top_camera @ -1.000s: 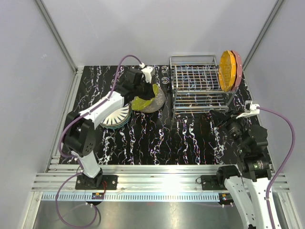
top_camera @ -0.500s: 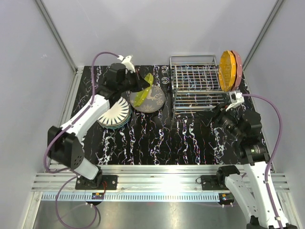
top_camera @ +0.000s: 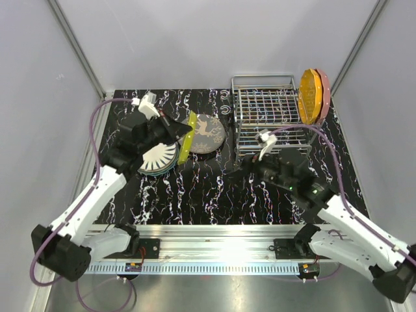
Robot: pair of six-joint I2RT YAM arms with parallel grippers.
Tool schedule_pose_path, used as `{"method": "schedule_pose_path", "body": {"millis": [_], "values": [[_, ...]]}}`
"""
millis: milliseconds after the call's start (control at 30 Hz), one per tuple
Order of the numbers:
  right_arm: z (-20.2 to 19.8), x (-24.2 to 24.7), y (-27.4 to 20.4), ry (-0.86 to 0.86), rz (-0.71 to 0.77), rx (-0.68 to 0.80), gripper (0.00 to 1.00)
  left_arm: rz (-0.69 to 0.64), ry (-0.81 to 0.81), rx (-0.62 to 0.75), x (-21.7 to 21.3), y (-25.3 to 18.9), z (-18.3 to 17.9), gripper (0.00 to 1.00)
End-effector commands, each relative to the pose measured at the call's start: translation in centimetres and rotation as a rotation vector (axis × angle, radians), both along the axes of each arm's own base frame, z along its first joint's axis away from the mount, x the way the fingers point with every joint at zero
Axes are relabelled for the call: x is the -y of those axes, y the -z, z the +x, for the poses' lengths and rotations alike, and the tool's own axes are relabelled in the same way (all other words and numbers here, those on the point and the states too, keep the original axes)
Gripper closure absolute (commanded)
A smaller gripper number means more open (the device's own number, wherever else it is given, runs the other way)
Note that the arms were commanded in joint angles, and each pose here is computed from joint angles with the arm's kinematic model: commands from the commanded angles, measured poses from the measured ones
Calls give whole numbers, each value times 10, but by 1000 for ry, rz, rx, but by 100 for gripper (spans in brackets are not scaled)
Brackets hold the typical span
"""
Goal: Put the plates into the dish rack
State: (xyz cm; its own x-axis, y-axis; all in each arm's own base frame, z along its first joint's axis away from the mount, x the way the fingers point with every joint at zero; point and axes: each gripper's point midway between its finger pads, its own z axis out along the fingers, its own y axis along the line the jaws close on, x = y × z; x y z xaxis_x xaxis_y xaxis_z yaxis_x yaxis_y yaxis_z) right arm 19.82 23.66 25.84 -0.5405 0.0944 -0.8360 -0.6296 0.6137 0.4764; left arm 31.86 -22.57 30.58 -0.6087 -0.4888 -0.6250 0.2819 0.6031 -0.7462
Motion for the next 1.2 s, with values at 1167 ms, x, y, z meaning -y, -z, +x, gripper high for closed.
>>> {"method": "schedule_pose_path", "body": {"millis": [1167], "values": [[33, -186, 36, 479, -69, 707, 0, -624, -280, -114, -57, -59, -70, 100]]}}
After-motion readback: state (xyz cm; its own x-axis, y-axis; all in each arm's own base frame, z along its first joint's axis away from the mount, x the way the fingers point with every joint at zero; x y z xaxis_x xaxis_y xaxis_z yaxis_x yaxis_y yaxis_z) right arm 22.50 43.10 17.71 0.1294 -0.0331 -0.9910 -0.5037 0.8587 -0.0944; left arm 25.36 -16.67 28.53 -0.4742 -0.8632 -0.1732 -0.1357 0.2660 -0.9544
